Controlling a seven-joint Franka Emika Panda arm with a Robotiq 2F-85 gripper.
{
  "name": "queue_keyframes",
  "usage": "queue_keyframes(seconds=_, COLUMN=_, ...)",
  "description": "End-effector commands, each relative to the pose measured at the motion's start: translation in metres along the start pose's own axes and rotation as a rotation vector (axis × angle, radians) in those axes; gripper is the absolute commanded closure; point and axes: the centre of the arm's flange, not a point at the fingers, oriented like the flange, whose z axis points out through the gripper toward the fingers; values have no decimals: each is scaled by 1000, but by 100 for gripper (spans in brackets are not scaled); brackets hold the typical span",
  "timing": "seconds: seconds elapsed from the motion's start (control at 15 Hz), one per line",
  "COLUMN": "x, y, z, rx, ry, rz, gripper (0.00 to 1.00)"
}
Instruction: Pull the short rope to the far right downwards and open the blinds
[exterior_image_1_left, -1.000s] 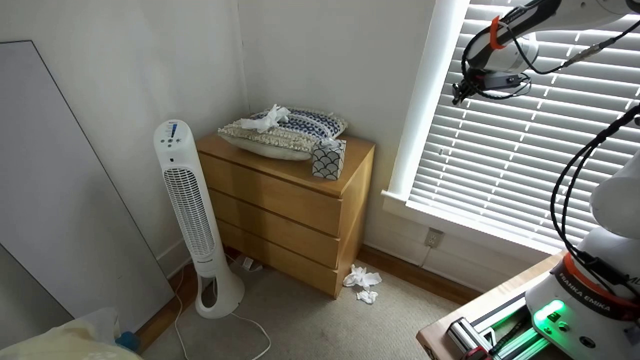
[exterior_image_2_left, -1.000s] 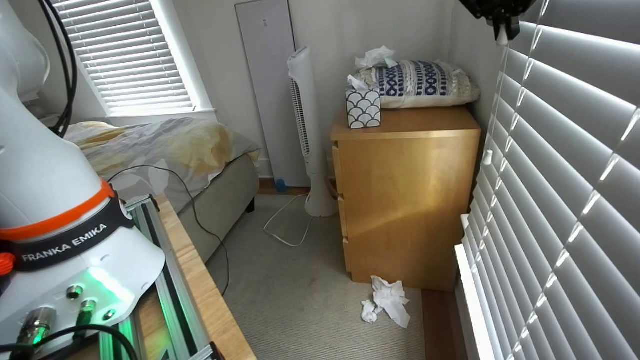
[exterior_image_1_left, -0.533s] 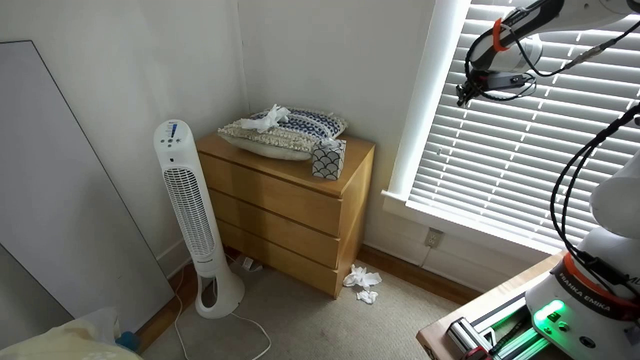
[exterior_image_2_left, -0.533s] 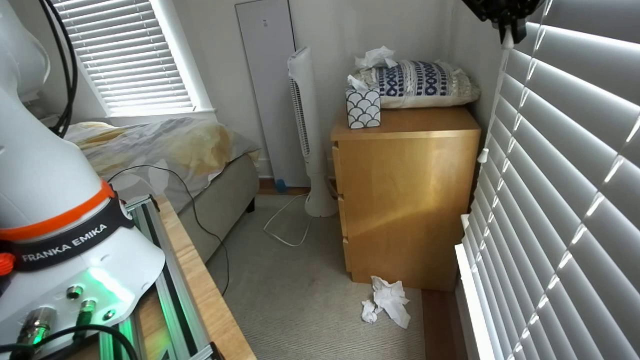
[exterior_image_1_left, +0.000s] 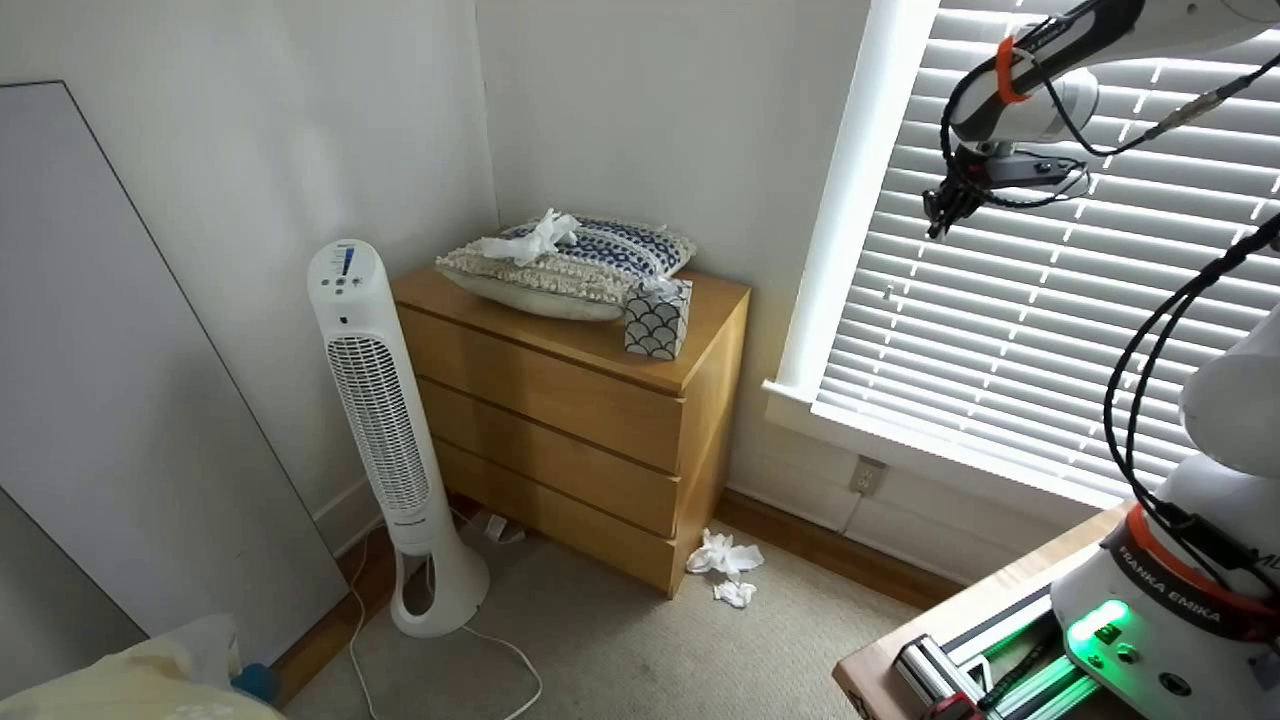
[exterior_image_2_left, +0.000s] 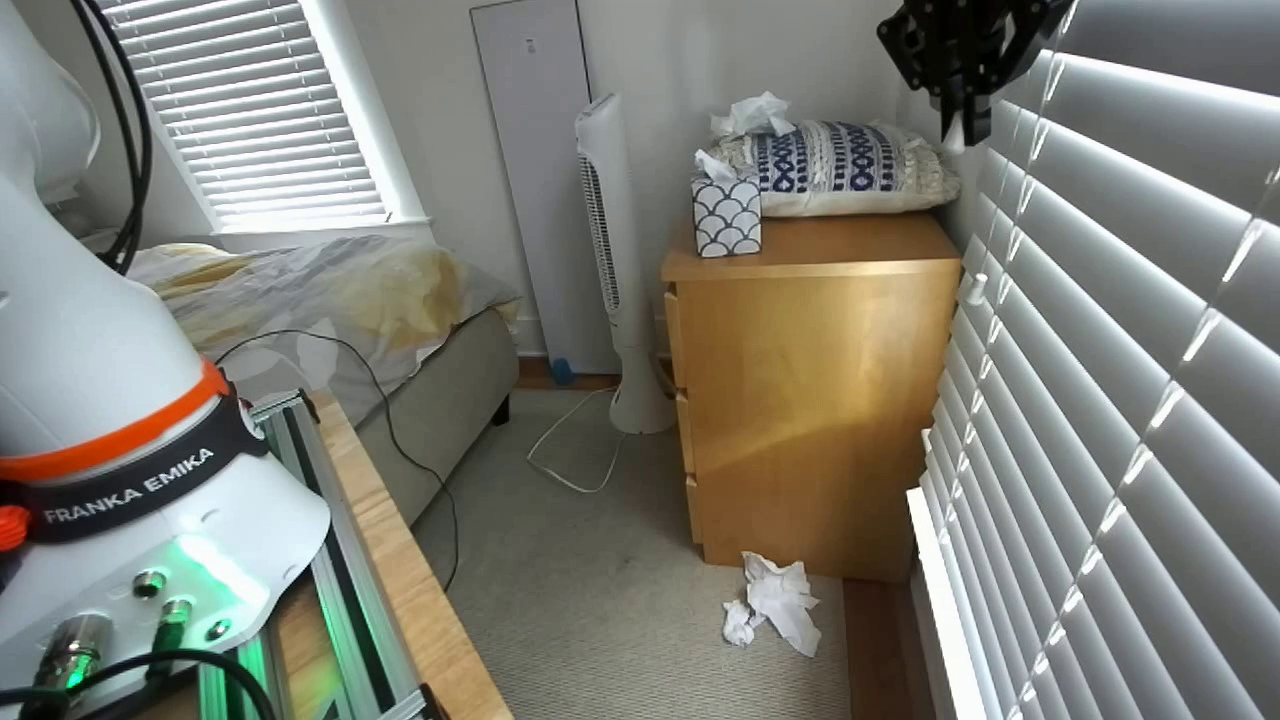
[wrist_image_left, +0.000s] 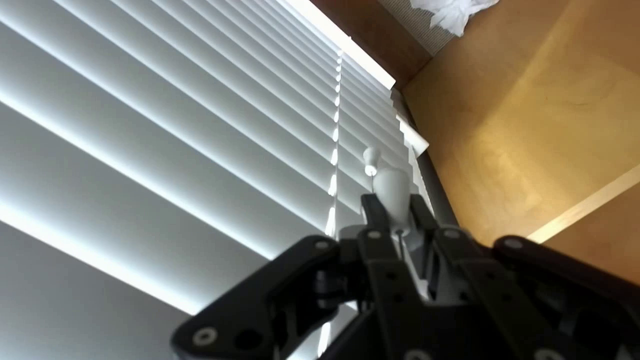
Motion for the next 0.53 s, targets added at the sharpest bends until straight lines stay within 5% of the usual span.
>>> queue_keyframes(seconds=0.0, x=-23, y=-7, z=20, rx=12, ry=-56, rz=8, gripper=96)
queue_keyframes(seconds=0.47, x=-42, y=-13, z=78, rx=12, ry=-104, rz=28, gripper=96)
